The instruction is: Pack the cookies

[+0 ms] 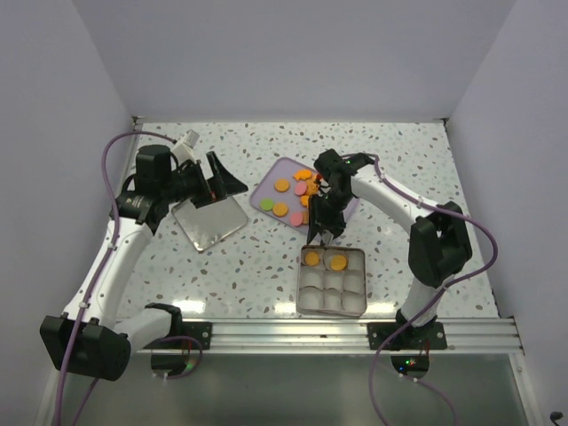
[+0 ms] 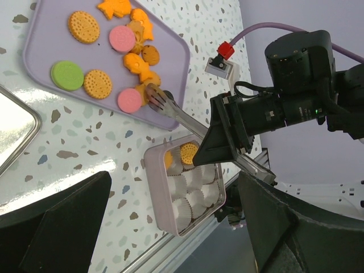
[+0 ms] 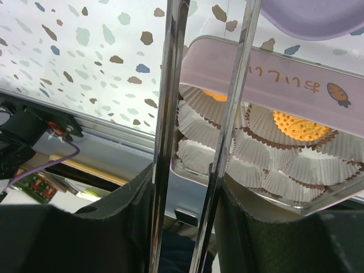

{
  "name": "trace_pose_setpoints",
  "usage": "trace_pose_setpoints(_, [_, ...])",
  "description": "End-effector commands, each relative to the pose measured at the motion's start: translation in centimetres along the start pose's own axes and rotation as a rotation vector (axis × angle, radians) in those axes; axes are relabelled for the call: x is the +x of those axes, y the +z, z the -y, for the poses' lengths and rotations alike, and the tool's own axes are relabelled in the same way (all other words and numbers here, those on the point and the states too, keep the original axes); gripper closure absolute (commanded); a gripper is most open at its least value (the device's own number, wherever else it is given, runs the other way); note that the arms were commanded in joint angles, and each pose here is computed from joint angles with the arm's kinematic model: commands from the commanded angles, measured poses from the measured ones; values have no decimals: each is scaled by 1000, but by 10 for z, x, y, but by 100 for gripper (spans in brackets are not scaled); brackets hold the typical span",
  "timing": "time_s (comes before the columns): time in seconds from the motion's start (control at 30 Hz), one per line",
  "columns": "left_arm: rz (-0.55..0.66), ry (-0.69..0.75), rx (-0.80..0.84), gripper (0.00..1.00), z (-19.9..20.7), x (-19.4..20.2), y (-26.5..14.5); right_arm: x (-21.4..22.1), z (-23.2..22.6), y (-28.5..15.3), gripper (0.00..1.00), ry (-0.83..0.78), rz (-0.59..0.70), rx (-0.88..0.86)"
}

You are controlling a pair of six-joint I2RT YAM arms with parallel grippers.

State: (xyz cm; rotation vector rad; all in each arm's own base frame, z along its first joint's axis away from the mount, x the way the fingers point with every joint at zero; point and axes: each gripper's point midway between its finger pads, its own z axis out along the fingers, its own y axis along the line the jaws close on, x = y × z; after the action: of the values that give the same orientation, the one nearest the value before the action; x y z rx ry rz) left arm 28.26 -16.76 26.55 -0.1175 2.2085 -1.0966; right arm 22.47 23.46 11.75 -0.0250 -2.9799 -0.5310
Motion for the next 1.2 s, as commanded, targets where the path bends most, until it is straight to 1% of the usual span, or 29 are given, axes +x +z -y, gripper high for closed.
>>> trace_pose_setpoints(0.0, [32,62,39,0,19,-12,-8,-6,-20,-20,95,-21,62,-81])
trace_pose_setpoints(0.17, [34,65,38,0,19,-10,-11,-8,-34,-36,100,-20,90,-130])
trace_pose_setpoints(0.4, [45,69,44,0,22,-12,-13,-12,-51,-65,100,-35,139,-172])
trace_pose_setpoints(0.6, [46,64,43,0,21,-9,-14,-8,-46,-66,100,-42,132,-146])
trace_pose_setpoints(0.67, [47,65,44,0,21,-9,-16,-7,-39,-65,85,-43,131,-117])
trace_pose_setpoints(0.7, [44,65,43,0,21,-8,-16,-4,-31,-61,68,-41,124,-86])
trace_pose_setpoints(0.77, [45,65,41,0,21,-7,-17,1,-22,-57,58,-41,118,-57])
trace_pose_setpoints(0.83, [42,63,41,0,19,-5,-16,1,-14,-54,52,-40,119,-28])
trace_pose_setpoints(0.93, [38,60,43,0,19,-4,-15,0,-4,-51,47,-36,128,25])
trace_pose_setpoints(0.97, [37,59,44,0,19,-4,-15,1,0,-51,42,-34,122,44])
trace_pose_setpoints(1.07, [36,60,48,0,19,-4,-15,-3,5,-48,39,-43,122,76])
trace_pose_setpoints(1.17, [32,59,47,0,18,-2,-15,-6,5,-42,39,-45,113,78])
